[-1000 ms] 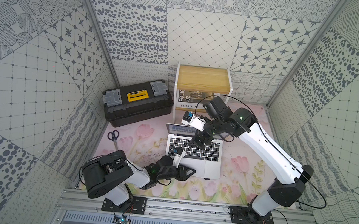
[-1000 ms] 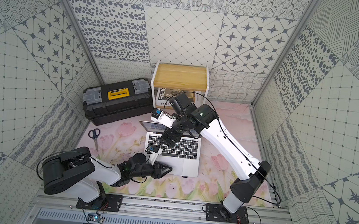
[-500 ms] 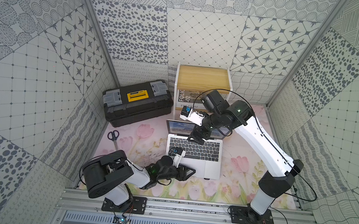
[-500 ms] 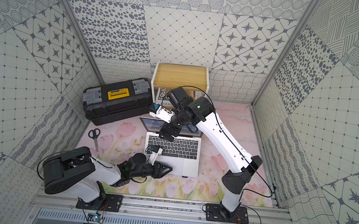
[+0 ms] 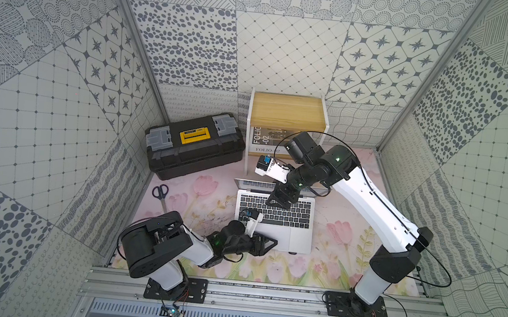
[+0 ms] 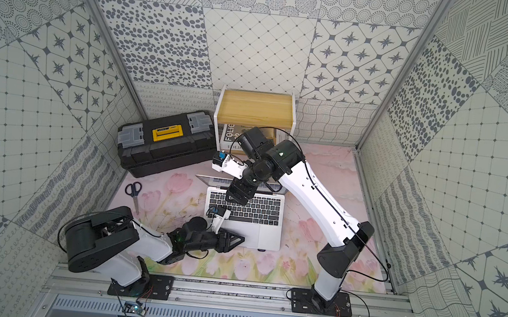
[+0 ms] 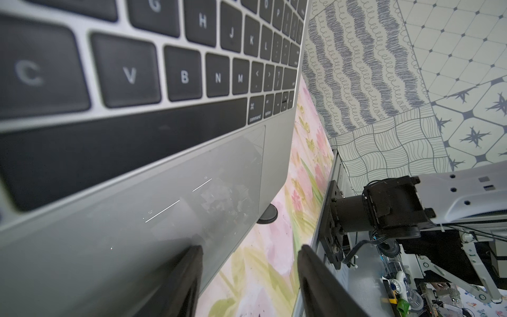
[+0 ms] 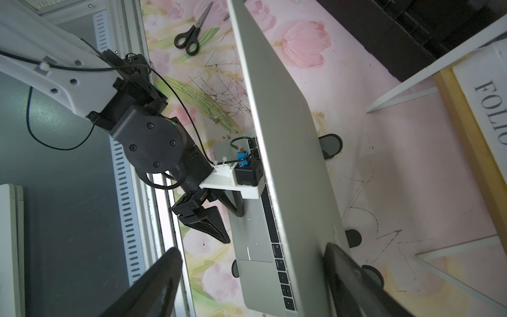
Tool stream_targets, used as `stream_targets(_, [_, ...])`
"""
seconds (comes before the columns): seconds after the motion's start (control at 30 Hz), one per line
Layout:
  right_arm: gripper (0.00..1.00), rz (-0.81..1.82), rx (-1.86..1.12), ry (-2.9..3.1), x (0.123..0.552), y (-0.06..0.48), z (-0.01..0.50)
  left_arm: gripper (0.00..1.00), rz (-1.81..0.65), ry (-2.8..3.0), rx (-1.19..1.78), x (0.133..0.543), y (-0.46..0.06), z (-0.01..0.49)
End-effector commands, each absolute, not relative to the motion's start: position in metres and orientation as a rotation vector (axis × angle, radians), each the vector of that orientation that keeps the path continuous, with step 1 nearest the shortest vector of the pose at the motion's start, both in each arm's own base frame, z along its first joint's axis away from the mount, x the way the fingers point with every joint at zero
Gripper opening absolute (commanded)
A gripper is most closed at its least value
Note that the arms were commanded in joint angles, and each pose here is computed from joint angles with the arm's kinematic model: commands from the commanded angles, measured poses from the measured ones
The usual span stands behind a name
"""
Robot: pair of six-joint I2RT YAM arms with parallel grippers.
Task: Close the laptop lid and set it aside
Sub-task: Close the lid of the laptop.
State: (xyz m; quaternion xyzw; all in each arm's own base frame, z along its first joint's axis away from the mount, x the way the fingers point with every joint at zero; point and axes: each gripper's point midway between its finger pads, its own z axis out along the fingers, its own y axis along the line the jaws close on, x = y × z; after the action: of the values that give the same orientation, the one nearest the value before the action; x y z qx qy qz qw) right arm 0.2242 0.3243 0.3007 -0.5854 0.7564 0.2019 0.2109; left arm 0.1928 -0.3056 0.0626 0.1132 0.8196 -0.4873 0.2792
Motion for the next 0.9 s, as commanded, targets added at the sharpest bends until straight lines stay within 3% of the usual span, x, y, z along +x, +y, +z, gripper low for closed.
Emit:
stream_targets(0.0, [0.85, 0.672, -1.642, 2.147, 0.197, 0.323, 0.298, 0.59, -1.092, 2.353, 0.190, 0.201, -0.282, 0.020])
stream_targets(0.47, [0.84, 0.798, -1.659, 2.162, 0.169, 0.333, 0.277, 0.60, -1.100, 2.338, 0.174, 0.200, -0.279, 0.022])
stream_targets(0.87, [0.84, 0.741, -1.640, 2.160, 0.179, 0.332, 0.273, 0.64, -1.055, 2.301, 0.099, 0.203, -0.258, 0.043])
